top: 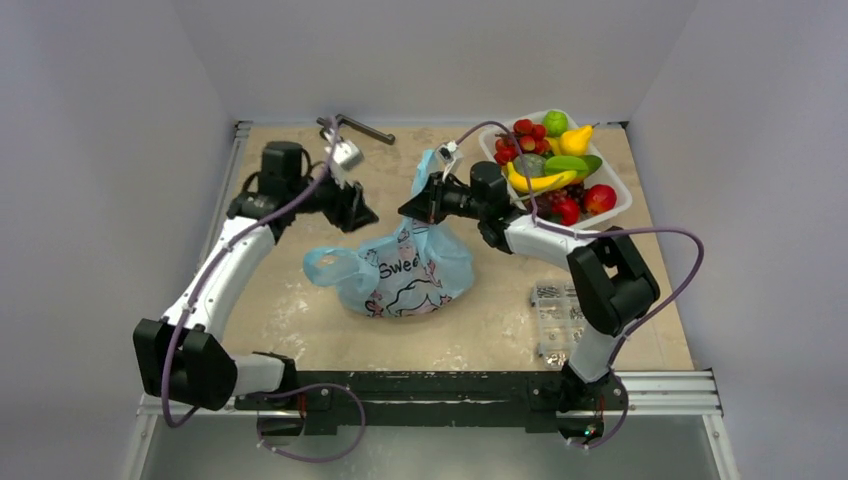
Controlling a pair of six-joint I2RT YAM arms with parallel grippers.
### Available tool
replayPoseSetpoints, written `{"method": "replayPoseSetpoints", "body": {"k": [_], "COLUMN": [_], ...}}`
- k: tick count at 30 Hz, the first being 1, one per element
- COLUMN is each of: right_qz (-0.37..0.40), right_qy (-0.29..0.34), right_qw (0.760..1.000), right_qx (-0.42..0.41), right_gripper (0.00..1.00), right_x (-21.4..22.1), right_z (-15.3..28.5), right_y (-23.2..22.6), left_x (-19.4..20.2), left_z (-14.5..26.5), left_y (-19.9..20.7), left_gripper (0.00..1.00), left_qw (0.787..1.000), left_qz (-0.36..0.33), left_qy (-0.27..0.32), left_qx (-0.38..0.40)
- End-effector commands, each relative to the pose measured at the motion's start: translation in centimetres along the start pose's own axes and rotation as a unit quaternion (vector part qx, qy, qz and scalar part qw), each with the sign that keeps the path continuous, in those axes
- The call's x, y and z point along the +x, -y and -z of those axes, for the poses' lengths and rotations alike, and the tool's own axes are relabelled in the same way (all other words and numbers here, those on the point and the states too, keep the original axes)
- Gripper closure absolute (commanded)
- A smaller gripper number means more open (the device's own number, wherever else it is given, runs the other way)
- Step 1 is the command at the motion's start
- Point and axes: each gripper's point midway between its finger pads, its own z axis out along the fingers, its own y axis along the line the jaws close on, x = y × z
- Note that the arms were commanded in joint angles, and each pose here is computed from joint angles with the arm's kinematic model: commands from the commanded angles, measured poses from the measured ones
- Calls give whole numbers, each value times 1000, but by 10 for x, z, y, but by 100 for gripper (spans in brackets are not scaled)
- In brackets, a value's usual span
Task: Place the fake fruits into the plastic bag and tie a complex knot
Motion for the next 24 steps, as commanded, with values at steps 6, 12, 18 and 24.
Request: {"method": "replayPoseSetpoints", "body": {"k": [6,12,18,24], "right_qz": [219,246,249,245], "right_qy": [19,12,1,0], "right_qw": [971,963,961,961], "right_qx": [-89,-110,-121,-128], "right_gripper": [95,91,91,92], "right_x": [-11,-5,1,1], "right_z": [7,4,-2,0], "right_y": [-59,-72,-75,-78], "left_x": [-110,-133,-141,-124], "left_z": [27,5,-9,-4], "left_y": [-20,-20,1,-8], "left_gripper": [35,31,28,28], "left_qw": [969,955,943,923], "left_qz": [213,239,253,311], "left_qy": [120,160,170,187], "left_qx": [26,81,135,130]}}
